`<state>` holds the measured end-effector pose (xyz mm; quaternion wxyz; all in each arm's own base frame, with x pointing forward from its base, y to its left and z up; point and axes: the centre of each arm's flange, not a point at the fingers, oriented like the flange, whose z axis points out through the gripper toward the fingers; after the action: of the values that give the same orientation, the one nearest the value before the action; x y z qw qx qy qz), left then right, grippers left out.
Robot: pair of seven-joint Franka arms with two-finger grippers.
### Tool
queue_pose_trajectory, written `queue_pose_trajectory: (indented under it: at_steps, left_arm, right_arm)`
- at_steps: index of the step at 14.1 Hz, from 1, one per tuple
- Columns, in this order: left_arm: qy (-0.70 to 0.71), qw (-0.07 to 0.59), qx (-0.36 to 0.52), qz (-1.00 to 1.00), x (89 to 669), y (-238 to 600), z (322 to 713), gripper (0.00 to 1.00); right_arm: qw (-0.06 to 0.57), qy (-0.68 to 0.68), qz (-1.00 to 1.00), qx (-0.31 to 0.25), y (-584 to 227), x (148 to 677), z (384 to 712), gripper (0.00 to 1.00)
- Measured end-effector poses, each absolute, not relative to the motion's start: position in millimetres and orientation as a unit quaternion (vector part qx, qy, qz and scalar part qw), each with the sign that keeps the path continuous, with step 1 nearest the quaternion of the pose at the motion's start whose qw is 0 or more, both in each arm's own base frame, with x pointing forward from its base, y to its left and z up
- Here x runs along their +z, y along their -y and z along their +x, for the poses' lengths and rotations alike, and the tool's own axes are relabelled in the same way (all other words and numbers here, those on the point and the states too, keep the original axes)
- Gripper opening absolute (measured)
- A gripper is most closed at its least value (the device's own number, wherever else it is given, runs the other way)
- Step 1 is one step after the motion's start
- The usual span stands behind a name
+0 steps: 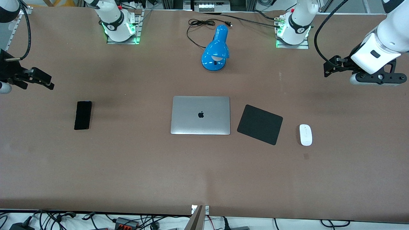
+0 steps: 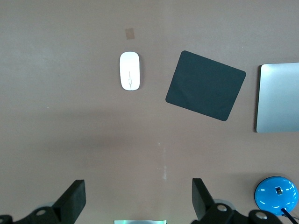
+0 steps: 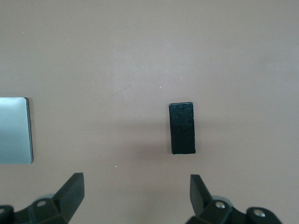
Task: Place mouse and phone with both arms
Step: 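Reach the right gripper toward the black phone while the left gripper reaches the mouse, then lower the right gripper onto the phone while the left gripper lowers onto the mouse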
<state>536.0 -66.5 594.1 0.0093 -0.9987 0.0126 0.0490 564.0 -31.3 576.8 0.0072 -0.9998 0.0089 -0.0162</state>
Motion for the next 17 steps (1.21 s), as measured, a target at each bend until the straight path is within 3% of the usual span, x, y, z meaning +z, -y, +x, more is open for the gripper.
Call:
queue_pose_trajectory:
  at_steps: [9,13,17]
  left_arm:
    - [-0.012,0.009,0.050,-0.999,593.9,65.4,536.1,1.00]
    - [0.002,-0.005,0.060,-0.998,585.6,54.1,540.8,1.00]
    - [0.020,-0.013,0.105,-0.994,537.1,34.3,562.1,1.00]
  right_arm:
    - [0.008,-0.009,-1.000,-0.003,31.3,565.4,564.4,1.00]
    - [0.009,-0.015,-0.999,0.035,38.7,522.3,575.5,1.00]
    - [0.011,-0.031,-0.997,0.075,58.3,450.1,598.6,1.00]
